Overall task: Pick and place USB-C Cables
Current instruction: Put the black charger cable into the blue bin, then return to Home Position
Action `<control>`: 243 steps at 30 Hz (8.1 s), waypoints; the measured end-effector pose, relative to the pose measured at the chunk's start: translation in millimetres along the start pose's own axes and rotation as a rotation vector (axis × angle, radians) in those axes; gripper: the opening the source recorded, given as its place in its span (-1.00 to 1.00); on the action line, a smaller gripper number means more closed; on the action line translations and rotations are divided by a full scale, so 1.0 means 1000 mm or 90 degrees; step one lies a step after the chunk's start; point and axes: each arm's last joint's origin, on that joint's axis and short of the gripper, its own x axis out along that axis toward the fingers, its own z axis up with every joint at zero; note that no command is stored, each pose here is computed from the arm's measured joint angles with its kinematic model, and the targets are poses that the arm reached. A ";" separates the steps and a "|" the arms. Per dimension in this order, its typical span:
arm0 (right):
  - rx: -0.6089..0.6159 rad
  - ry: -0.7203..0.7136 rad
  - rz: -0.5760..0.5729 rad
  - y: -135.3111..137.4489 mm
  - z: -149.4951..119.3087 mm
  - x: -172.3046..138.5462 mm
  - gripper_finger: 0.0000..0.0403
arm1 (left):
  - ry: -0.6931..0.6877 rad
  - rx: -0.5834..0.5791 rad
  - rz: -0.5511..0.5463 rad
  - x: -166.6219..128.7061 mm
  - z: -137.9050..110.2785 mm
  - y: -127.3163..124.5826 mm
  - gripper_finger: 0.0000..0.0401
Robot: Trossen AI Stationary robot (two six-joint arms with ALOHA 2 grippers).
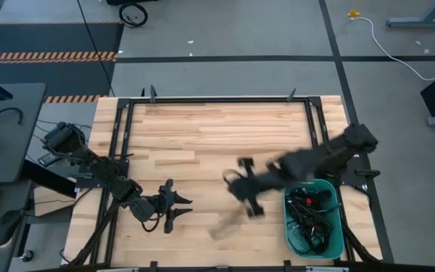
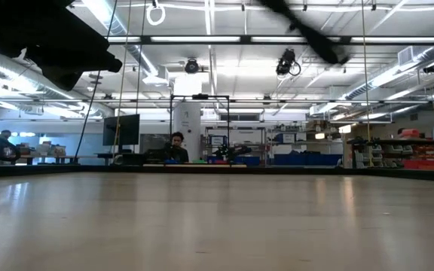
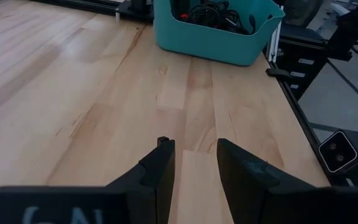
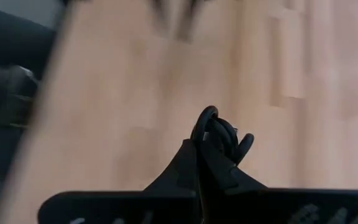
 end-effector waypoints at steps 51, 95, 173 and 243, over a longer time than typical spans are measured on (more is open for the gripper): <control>0.202 0.077 -0.221 0.101 -0.149 -0.045 -0.29 | -0.050 -0.038 0.008 0.002 0.009 0.000 -0.37; 0.165 -0.628 0.054 -0.063 -0.240 -0.038 -0.99 | -0.069 -0.049 0.002 0.002 0.012 -0.001 -0.37; 0.288 -0.639 -0.113 -0.099 -0.303 0.000 -0.86 | -0.319 0.159 -0.223 -0.111 0.019 0.164 -0.97; 0.288 -0.638 -0.113 -0.099 -0.303 0.000 -0.86 | -0.237 -0.089 0.059 -0.101 0.003 0.182 -0.88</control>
